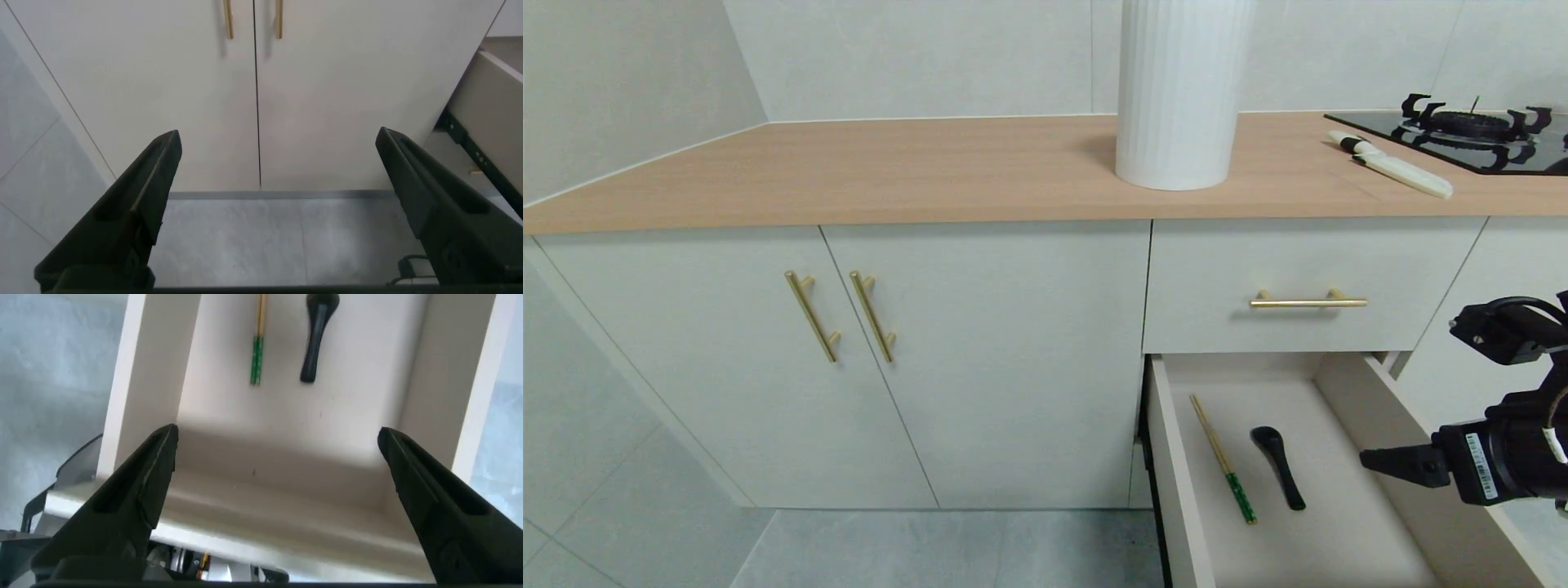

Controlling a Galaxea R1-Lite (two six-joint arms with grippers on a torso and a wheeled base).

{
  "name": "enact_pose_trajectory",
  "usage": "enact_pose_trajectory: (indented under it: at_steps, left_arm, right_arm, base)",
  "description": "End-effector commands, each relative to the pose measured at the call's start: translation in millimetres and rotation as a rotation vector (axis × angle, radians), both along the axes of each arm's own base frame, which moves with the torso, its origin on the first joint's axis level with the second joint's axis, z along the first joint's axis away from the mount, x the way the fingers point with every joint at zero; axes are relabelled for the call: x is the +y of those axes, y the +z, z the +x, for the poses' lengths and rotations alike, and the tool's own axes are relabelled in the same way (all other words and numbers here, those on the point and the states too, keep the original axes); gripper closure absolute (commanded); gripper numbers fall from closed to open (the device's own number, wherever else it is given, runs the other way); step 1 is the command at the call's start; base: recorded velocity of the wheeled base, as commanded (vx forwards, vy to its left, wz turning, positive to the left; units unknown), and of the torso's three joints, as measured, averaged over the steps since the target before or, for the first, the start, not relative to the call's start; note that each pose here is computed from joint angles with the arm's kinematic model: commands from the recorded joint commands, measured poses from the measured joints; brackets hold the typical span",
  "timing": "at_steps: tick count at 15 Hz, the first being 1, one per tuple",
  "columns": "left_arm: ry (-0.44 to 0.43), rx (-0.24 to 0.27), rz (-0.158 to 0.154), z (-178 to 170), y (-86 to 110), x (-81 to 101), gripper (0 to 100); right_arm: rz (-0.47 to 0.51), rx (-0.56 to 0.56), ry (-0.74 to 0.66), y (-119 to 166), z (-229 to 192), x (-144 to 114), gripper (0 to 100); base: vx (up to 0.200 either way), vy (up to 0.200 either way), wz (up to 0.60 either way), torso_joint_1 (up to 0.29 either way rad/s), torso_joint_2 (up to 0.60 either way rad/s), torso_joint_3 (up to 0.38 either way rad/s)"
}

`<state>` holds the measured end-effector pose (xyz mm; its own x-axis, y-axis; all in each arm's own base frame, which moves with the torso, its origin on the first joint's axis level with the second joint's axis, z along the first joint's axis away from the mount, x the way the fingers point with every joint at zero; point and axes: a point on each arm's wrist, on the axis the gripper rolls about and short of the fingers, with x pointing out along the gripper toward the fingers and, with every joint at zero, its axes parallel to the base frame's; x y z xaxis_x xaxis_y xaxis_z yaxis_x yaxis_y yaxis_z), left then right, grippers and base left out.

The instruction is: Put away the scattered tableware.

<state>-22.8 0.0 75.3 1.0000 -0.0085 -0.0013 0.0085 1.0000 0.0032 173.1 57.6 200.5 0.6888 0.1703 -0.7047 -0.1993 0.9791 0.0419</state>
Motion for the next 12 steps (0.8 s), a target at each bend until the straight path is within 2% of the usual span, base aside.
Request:
enact_pose_trajectory:
  at_steps: [1,4,12]
  left_arm:
    - [-0.001,0.0,0.0,0.0,0.0,0.0,0]
    - [-0.001,0.0,-0.002,0.0,0.0,0.0,0]
    - [-0.001,0.0,-0.002,0.0,0.0,0.0,0]
  right_arm:
    - [0.001,-0.003,0.001,0.5,-0.9,-0.1,0]
    - [-0.007,0.006,0.011,-1.8,-1.6,1.9,0]
    - [-0.096,0.2,0.155,-19.9,-21.0,20.3,0]
  base:
    - [-0.2,0.0,0.0,0.002,0.0,0.002]
    - [-0.2,0.0,0.0,-0.001,0.0,0.004]
    - [0.0,0.0,0.0,0.0,0.0,0.0]
